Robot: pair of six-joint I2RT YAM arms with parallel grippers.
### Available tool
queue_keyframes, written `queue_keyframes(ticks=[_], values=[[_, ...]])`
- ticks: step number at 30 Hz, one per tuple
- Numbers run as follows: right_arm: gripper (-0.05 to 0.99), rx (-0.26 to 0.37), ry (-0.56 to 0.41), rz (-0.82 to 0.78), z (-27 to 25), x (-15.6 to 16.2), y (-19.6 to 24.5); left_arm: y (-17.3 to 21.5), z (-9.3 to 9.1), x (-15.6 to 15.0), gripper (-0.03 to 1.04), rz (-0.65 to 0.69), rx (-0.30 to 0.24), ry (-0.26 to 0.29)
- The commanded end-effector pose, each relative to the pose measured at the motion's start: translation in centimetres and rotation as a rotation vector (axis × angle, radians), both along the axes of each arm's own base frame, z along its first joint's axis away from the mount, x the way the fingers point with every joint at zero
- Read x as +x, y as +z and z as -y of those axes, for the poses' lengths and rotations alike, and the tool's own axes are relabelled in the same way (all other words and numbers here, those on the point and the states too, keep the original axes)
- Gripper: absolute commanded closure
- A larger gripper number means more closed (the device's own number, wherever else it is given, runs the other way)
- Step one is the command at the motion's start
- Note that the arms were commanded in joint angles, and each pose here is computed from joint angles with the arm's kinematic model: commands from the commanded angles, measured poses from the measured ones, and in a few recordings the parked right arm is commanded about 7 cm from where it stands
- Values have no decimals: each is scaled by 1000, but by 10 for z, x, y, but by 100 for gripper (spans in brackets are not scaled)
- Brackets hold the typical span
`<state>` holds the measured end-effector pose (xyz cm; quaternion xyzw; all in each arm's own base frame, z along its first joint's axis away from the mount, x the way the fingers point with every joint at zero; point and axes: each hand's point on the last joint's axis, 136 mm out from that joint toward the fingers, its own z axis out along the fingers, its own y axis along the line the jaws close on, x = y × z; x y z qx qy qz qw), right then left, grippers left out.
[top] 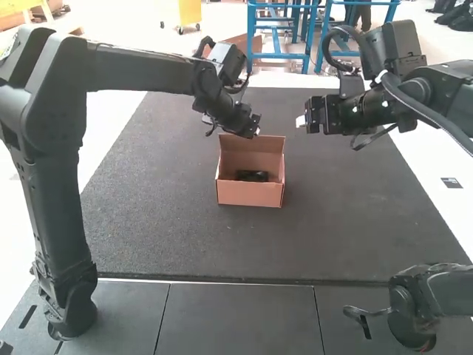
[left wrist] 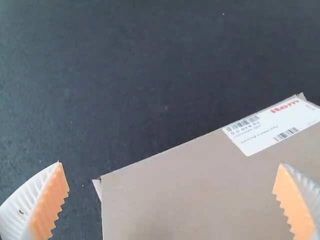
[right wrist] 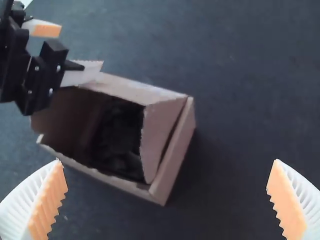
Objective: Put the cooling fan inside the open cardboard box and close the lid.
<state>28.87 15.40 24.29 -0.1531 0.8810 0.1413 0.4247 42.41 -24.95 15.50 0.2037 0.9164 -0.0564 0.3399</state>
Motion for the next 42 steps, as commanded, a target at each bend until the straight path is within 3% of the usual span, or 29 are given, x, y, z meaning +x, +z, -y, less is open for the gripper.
queue_keyframes(ticks=[1, 11, 23, 25, 28, 31, 34, 37, 42], values=[[1, 29, 0, 29, 0, 1, 17, -14, 4, -18, 4, -60, 13, -30], [1, 8, 24, -37, 0, -10, 4, -57, 7, -54, 4, -158, 72, -80], [1, -20, 32, -76, 3, -17, -5, -86, 8, -69, 4, -166, 82, -102], [1, -19, 31, -76, 3, -17, -5, -70, 11, -60, 4, -132, 58, -95], [1, -18, 27, -75, 3, -17, -5, -13, 10, -33, 4, -22, -14, -66], [1, -8, 19, -58, 3, -13, -1, 57, 1, -6, 4, 112, -92, -26], [1, 17, 1, -23, 2, -6, 7, 106, -15, 6, 4, 184, -135, 11], [1, 50, -1, 41, 0, 1, 23, 131, -26, 3, 4, 188, -192, 6], [1, 94, -28, 152, 6, 11, 47, 149, -56, -3, 4, 222, -221, 47]])
